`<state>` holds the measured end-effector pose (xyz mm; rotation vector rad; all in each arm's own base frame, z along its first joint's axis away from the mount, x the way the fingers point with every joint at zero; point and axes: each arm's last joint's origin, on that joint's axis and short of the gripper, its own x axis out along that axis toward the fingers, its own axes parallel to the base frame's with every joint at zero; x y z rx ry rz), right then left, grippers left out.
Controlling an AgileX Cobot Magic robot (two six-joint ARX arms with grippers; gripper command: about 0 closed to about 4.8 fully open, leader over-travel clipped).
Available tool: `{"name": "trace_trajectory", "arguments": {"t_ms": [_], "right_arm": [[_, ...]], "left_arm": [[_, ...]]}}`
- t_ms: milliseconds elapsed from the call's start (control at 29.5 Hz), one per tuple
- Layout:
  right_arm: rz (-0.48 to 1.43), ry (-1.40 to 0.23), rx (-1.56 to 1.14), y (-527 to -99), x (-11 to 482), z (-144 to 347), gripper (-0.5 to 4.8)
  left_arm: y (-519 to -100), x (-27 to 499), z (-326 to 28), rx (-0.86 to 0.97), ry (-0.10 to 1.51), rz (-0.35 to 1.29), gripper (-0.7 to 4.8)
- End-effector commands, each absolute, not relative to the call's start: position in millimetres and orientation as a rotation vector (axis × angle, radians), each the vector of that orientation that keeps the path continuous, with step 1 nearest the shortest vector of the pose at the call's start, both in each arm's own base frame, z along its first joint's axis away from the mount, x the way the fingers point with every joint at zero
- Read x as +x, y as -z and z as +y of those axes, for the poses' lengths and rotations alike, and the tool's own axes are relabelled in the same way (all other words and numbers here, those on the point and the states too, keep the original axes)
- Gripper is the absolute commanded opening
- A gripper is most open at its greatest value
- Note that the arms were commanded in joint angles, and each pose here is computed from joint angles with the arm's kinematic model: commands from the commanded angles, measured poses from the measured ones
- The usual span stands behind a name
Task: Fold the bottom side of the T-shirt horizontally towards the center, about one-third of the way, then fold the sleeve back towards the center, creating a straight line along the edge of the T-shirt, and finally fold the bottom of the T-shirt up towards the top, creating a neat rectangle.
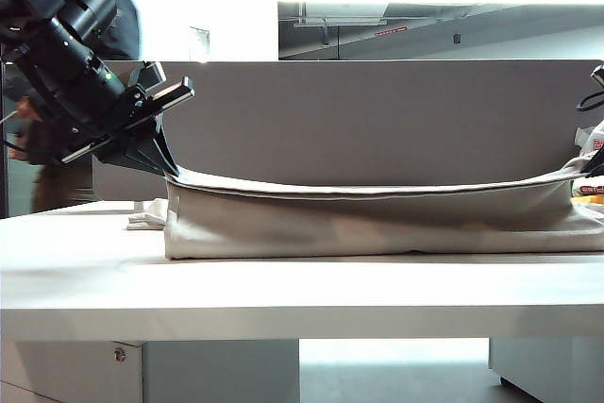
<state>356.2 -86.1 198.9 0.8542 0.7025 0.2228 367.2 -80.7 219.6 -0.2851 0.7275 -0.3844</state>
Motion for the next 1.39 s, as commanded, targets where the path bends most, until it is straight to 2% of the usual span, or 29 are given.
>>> {"name": "trace_trajectory", "arguments": {"t_ms": [34, 441, 815, 849, 883, 950, 1018, 1086, 1120, 1154, 1392], "right_arm": [[0.675, -0.233, 0.835, -203.5, 367.4, -86.9, -0.07], [0.702, -0.206, 0.835, -187.6, 384.0, -89.3, -0.07], [0.636, -0.196, 0.797, -192.7, 393.4, -92.7, -0.06], [0.635, -0.198, 0.797, -193.0, 394.6, -93.0, 0.01], [0.633, -0.198, 0.796, -193.5, 395.1, -93.2, 0.30], [0.628, -0.188, 0.791, -193.8, 395.5, -93.4, 1.67], [0.620, -0.179, 0.785, -194.1, 395.8, -93.9, 3.25], [0.608, -0.182, 0.775, -194.9, 396.4, -94.1, 4.40], [0.604, -0.180, 0.769, -195.2, 396.6, -94.3, 4.60], [0.602, -0.183, 0.759, -195.3, 396.7, -94.3, 4.69], [0.710, -0.196, 0.764, -186.2, 388.3, -96.2, 4.56]], "left_arm": [[-222.2, 378.1, -82.9, -0.264, 0.401, 0.708, -0.06], [-206.1, 415.1, -90.6, -0.247, 0.414, 0.746, -0.06], [-208.5, 434.8, -94.1, -0.233, 0.405, 0.712, -0.05], [-208.6, 435.9, -94.7, -0.235, 0.411, 0.712, -0.04], [-208.8, 436.7, -95.0, -0.237, 0.417, 0.712, 0.07], [-208.5, 437.5, -95.3, -0.238, 0.420, 0.712, 1.17], [-208.1, 437.8, -95.2, -0.235, 0.416, 0.710, 2.74], [-208.4, 438.1, -95.0, -0.213, 0.415, 0.702, 4.04], [-208.5, 438.4, -94.5, -0.186, 0.410, 0.695, 4.63], [-208.7, 438.4, -94.0, -0.167, 0.403, 0.693, 4.79], [-200.5, 426.9, -81.6, -0.172, 0.381, 0.877, 4.79]]}}
